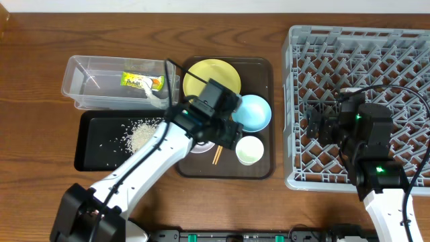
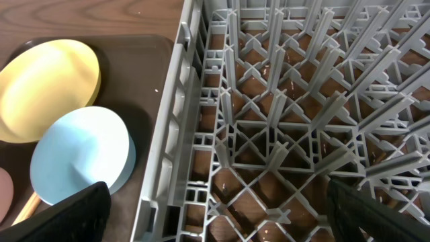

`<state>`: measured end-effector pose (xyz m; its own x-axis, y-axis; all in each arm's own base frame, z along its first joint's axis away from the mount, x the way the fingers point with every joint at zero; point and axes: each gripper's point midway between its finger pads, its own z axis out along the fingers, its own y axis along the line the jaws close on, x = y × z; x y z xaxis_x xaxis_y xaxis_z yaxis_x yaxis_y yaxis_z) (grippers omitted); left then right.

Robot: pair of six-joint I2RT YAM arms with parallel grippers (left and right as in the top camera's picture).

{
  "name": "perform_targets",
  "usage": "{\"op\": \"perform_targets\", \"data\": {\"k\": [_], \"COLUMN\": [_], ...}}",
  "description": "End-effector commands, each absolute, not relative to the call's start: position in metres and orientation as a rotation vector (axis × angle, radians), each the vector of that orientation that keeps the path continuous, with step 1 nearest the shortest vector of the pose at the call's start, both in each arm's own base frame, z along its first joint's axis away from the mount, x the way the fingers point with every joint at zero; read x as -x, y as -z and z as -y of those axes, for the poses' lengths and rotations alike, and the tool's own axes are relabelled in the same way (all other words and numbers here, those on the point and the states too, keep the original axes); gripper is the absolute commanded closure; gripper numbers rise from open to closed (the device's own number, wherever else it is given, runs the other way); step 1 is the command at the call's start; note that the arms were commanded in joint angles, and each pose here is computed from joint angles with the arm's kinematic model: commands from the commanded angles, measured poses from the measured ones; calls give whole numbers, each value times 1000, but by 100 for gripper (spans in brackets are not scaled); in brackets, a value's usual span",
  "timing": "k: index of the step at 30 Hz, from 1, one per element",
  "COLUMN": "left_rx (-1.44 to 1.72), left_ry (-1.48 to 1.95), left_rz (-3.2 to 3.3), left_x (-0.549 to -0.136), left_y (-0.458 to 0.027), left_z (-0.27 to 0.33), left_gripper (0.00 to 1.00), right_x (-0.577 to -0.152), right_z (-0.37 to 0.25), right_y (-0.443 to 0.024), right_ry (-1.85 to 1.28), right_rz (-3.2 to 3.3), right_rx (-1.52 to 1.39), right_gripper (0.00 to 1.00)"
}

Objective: Sort waste into correct bins and load items into the dishwasher rack
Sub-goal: 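Grasp the small white cup on the tray with the left gripper, then hand the white cup from the left gripper to the right gripper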

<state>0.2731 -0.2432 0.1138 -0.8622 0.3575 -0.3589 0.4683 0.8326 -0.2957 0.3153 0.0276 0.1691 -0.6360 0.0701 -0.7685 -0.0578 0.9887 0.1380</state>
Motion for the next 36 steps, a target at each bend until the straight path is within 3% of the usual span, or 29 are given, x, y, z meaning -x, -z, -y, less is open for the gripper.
{"op": "perform_targets", "data": {"k": [1,9,11,16,20,25,29,36], "left_rx": [-693,-664,-660,-636,-636,-612,-532,-263], "left_ry": [533,507,498,499,499,526,587,1016], "left_rz": [-2776,-2925,-2946,-2951,-2950,-2901,-2783,-2470], "left_x": [-260,-245,-243,-245,-245,-252,-273,-332], "left_y": [-94,-54,-47,-47,-48,-67,-108,-195], "left_z": [248,256,257,256,256,255,246,227], "left_gripper": [30,32,42,77,93,94,94,94], "right_x": [-318,-318,-318,-318,-318,-319,-327,-328], "right_z": [-22,-22,-22,-22,-22,-22,-24,-81], "right_y": [-176,-176,-176,-176,-176,-178,-189,-206], "right_ry": [-178,-178,-178,-178,-177,-176,-188,-519], "right_rz": [-2236,-2236,-2236,-2236,-2236,-2229,-2171,-2073], "right_rx": [-37,-37,-37,-37,-37,-35,-21,254], "right_gripper": [1,1,1,1,1,1,1,1]}}
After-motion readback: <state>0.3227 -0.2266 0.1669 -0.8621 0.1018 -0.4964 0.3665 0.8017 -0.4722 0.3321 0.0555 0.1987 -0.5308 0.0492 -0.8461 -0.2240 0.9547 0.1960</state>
